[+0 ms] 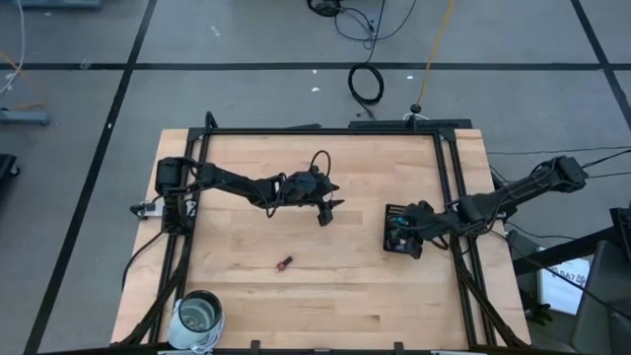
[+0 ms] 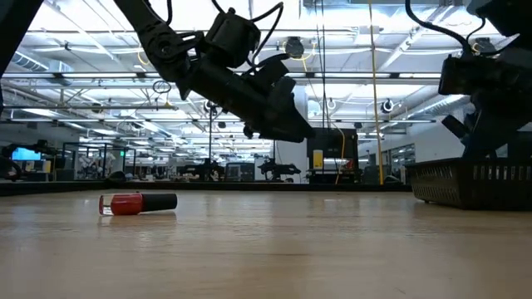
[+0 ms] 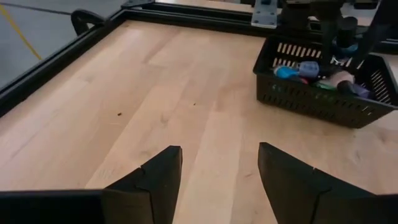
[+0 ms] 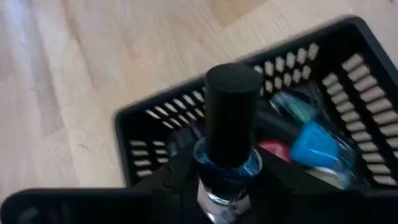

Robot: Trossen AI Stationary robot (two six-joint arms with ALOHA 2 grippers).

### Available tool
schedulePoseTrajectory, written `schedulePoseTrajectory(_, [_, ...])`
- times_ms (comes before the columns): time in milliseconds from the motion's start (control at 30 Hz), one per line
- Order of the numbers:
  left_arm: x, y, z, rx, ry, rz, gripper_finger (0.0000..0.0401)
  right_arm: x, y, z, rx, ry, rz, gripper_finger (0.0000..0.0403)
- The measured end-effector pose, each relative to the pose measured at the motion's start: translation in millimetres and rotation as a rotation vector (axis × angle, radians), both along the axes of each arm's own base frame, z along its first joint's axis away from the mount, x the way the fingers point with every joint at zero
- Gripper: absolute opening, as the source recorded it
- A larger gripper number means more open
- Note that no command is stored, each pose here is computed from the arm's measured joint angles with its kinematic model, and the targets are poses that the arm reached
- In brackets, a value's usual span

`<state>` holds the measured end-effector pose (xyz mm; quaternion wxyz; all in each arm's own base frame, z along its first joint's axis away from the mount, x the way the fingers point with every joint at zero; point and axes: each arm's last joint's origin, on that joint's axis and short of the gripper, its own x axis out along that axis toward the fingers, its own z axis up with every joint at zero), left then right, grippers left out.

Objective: Pick & Place Nail Polish
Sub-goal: Put the dark blue nail polish into the black basket, then put the red nail polish into the black basket

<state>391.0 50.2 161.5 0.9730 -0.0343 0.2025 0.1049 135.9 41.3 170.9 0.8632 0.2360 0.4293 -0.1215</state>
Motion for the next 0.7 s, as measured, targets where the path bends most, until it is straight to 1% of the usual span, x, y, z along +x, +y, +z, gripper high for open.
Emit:
schedulePoseTrajectory(167, [0, 0, 0, -0.004, 0.0, 0.002, 0.0196, 1, 0, 1, 0.002, -0.011, 0.001, 0.0138])
schedulePoseTrajectory(233, [0, 0, 0, -0.031, -0.009, 0.015, 0.0194, 2, 1, 2, -0.009, -0.029, 0.017, 0.0144])
schedulePoseTrajectory(367, [1, 0, 1, -0.126, -0.042, 0.055, 0.0195, 4, 0, 4, -0.096, -0.066, 0.05, 0.015])
schedulePoseTrajectory(433, [0, -1, 0, -0.153, -0.034, 0.045, 0.0199, 7, -1, 6, -0.136, -0.103, 0.054, 0.015])
schedulePoseTrajectory(533, [-4, -6, 2, -0.151, 0.038, -0.076, 0.0203, 12, 1, 11, -0.163, -0.176, 0.081, 0.0147])
schedulePoseTrajectory(600, [-8, -14, 10, -0.146, 0.101, -0.141, 0.0204, 16, 2, 15, -0.182, -0.231, 0.111, 0.0145])
schedulePoseTrajectory(700, [-18, -32, 25, -0.101, 0.261, -0.166, 0.0202, 21, 4, 22, -0.208, -0.315, 0.149, 0.0143])
